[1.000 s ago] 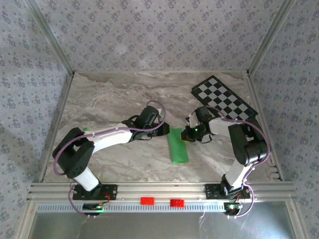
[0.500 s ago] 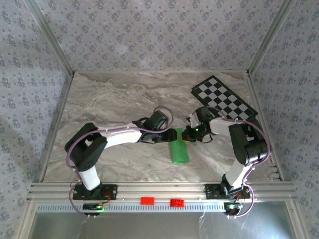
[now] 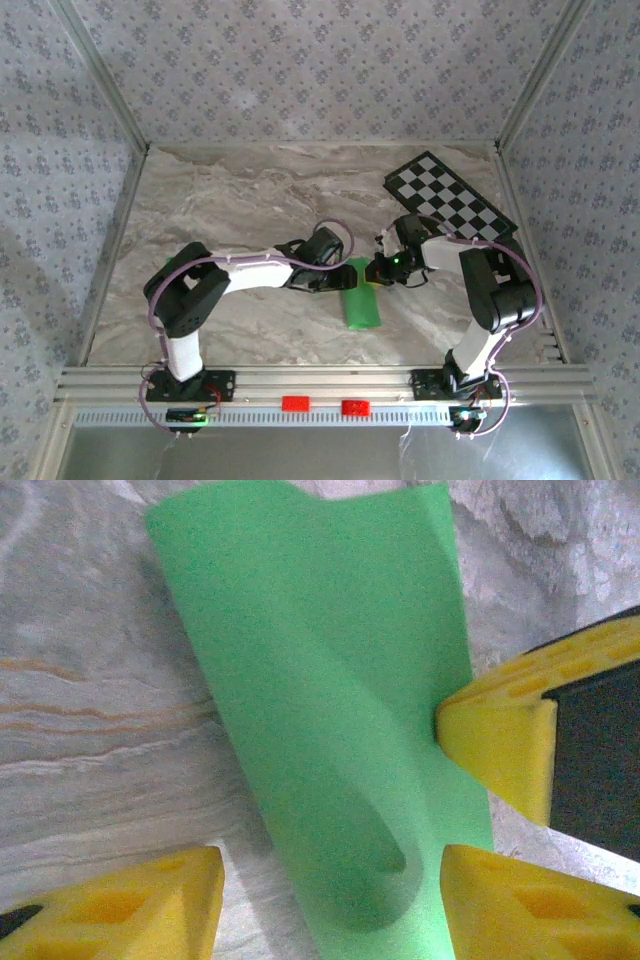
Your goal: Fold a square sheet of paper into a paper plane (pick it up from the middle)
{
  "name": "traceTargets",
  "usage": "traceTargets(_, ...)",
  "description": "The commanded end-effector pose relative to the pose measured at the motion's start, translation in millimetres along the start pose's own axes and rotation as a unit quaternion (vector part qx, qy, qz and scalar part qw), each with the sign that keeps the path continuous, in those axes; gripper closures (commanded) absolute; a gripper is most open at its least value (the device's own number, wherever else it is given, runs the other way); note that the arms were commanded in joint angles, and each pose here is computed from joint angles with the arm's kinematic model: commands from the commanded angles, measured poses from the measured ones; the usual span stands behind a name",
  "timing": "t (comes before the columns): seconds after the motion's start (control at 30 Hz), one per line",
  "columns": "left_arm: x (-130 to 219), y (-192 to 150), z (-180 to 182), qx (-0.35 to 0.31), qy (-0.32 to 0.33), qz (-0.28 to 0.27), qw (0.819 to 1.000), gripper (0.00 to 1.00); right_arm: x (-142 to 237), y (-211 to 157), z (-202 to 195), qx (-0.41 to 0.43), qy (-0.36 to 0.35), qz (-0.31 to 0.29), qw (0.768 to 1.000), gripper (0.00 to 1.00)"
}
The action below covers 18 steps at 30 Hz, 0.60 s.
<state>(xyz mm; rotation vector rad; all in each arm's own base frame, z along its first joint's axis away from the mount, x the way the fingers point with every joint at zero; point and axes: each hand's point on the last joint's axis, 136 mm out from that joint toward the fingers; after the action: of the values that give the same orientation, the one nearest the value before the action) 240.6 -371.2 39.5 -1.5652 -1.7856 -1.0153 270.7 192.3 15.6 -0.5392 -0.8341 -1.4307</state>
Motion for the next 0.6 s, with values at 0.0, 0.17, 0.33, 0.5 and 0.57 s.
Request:
traceTargets(0.0, -2.8, -0.8, -9.9, 0.006, -0.008, 0.002, 1.000, 0.42, -6.3, -35.9, -34.2, -0.049, -0.060, 0.051, 0.996, 1.00)
traceTargets(0.17, -5.9, -4.4, -10.2, 0.014, -0.012, -0.003, 1.000, 0.46, -6.8, -36.5, -33.7, -0.049, -0.059, 0.052, 0.996, 1.00)
traceTargets(0.33, -10.9, -7.5, -7.6, 0.014, -0.003, 0.004, 1.000, 0.50, -6.2, -35.9, -32.7, -0.051, -0.056, 0.051, 0.996, 1.00)
traceTargets(0.5, -16.4, -13.6, 11.6, -0.002, 0.056, 0.010, 0.998, 0.58, -6.7, -30.2, -21.8, -0.060, -0.019, 0.041, 0.997, 1.00)
traceTargets(0.57, -18.7, -15.8, 17.7, -0.004, 0.070, 0.013, 0.997, 0.60, -4.2, -23.7, -15.9, -0.061, -0.004, 0.030, 0.998, 1.00)
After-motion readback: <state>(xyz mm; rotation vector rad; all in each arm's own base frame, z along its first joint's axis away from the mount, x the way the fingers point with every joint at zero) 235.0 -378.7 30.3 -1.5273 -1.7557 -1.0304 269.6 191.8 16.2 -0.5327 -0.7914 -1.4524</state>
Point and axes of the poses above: each hand's point on the last joint's axis, 136 mm out from that joint toward the fingers, its own x axis back along the fingers, its own z axis along the line the jaws close on, y = z × x, and after that the axes turned 5 degrees about x, right-handed
